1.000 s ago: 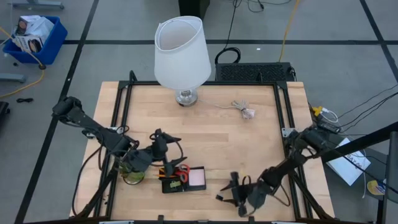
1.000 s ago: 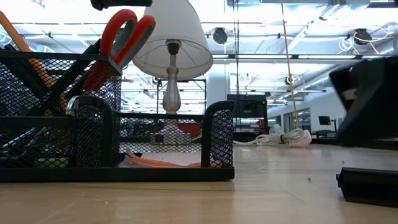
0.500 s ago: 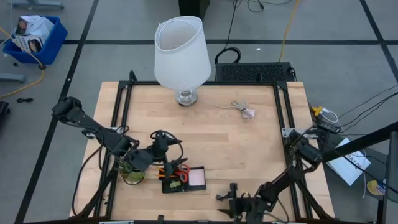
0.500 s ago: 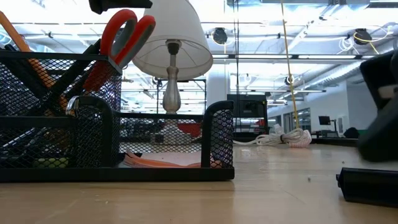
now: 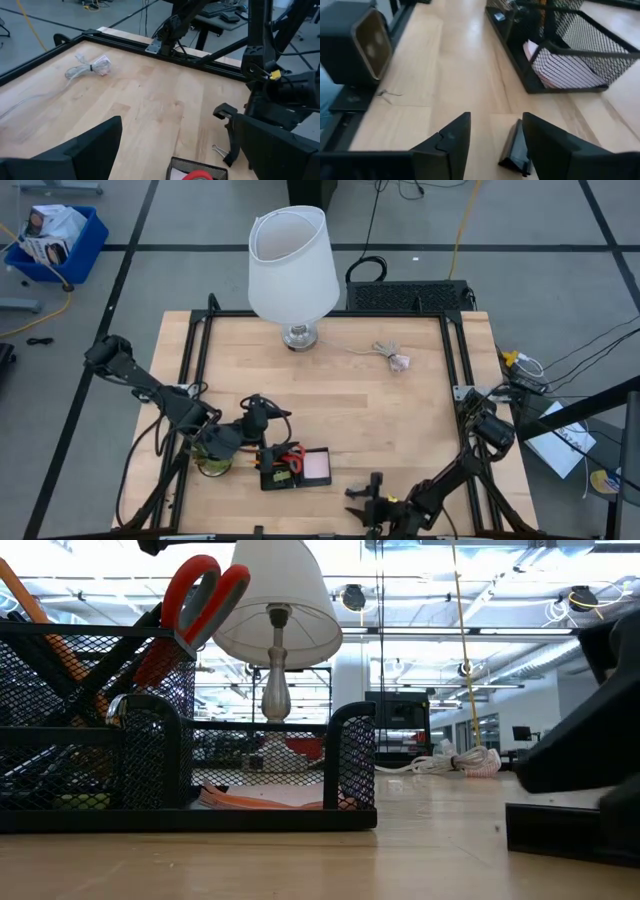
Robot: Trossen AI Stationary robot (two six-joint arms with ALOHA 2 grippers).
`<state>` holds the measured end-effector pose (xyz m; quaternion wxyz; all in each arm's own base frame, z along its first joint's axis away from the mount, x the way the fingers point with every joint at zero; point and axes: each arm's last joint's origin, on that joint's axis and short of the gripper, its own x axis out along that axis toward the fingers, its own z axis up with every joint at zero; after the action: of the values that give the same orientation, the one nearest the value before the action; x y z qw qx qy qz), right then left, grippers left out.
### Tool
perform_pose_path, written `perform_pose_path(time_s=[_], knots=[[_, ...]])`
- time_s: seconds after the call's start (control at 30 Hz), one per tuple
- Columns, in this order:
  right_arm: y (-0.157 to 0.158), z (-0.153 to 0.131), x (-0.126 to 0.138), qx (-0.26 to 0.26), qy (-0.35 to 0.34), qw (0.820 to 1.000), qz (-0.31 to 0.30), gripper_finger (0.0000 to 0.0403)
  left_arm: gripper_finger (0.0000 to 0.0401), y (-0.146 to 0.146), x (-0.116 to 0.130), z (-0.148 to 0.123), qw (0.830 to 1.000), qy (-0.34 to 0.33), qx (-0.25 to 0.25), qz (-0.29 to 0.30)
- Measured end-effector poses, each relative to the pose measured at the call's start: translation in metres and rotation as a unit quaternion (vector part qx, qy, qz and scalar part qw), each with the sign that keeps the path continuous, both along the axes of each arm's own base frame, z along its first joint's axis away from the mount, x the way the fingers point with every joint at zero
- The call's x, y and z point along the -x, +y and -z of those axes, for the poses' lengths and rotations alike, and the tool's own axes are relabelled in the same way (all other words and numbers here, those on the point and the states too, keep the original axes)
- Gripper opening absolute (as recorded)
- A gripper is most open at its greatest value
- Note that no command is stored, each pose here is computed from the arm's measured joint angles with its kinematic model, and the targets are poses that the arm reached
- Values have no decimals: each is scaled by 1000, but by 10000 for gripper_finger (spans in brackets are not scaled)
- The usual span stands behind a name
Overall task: Pick and place office supplies into organizer
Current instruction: Put the black paper clip into the black desk organizer
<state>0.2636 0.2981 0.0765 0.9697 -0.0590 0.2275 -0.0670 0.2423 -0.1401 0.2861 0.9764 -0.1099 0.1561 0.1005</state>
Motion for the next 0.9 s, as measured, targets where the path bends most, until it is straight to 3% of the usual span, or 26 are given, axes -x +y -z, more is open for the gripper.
perform_pose_path(time_s=[0.37,0.63,0.9], knots=[[-17,18,-13,-33,47,998,29,131,386,0,0,0,1000,0,-1,0],[-15,19,-12,-33,58,998,11,16,386,-1,0,0,1000,3,6,11],[-8,8,-14,-26,33,999,-33,8,386,-1,0,1,1000,5,7,15]])
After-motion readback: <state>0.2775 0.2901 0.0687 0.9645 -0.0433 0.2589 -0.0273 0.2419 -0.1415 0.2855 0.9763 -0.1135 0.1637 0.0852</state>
